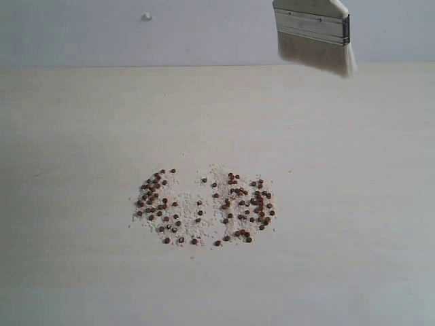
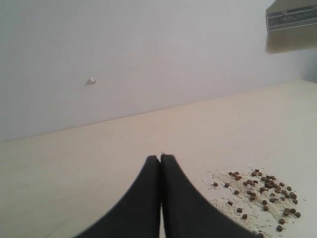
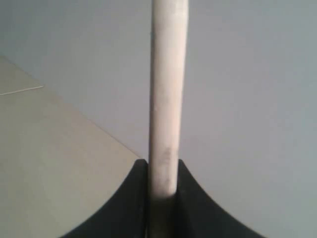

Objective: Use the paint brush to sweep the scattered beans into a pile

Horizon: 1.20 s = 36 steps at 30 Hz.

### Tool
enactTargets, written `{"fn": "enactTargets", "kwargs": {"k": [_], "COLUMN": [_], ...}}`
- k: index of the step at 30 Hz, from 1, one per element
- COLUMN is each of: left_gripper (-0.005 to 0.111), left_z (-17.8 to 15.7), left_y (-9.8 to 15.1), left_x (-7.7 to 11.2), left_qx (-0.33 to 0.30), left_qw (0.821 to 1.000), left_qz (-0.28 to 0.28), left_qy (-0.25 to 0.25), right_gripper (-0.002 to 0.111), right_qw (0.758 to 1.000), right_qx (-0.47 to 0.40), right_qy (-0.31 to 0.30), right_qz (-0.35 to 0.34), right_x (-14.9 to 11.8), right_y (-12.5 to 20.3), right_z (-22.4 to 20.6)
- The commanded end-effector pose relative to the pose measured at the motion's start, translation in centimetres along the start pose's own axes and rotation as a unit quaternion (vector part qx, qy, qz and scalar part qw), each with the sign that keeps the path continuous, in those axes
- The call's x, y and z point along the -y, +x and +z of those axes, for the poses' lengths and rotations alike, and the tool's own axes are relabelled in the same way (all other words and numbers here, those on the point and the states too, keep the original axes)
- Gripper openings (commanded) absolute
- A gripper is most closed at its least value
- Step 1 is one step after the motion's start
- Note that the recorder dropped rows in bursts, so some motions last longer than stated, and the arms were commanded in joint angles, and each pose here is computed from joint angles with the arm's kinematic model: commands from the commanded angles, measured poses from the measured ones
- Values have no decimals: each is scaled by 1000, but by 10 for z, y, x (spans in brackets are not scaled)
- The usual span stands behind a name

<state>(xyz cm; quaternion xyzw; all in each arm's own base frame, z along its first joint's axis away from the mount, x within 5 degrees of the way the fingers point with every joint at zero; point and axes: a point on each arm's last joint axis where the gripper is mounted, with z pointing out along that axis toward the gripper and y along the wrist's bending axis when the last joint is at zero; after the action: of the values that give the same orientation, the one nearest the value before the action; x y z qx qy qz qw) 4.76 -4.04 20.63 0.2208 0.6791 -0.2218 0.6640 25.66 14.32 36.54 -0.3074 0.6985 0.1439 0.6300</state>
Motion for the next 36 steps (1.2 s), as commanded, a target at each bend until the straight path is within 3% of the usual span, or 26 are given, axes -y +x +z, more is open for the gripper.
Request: {"fn": "enactTargets", "kwargs": {"k": [1, 23, 33, 36], "left_gripper": [0, 0, 0, 0], "left_z": [0, 0, -2, -2], "left_y": [0, 0, 0, -1], "left_x": [0, 0, 1, -5], "left_qx": [2, 2, 9, 12], "left_qw": [1000, 1000, 1000, 999], "left_qz": [-7, -7, -6, -6], "left_qy": [3, 3, 3, -41], "right_gripper": [0, 0, 0, 0], "right_qw": [1000, 1000, 999, 999], "right_qx": [3, -2, -26, -26], "right_qy": [-6, -7, -12, -12], "right_qz": [-1, -8, -27, -30], "right_x": [-2, -2, -6, -6], "right_y": [-1, 2, 19, 19], "right_z": [-1, -1, -1, -1]}}
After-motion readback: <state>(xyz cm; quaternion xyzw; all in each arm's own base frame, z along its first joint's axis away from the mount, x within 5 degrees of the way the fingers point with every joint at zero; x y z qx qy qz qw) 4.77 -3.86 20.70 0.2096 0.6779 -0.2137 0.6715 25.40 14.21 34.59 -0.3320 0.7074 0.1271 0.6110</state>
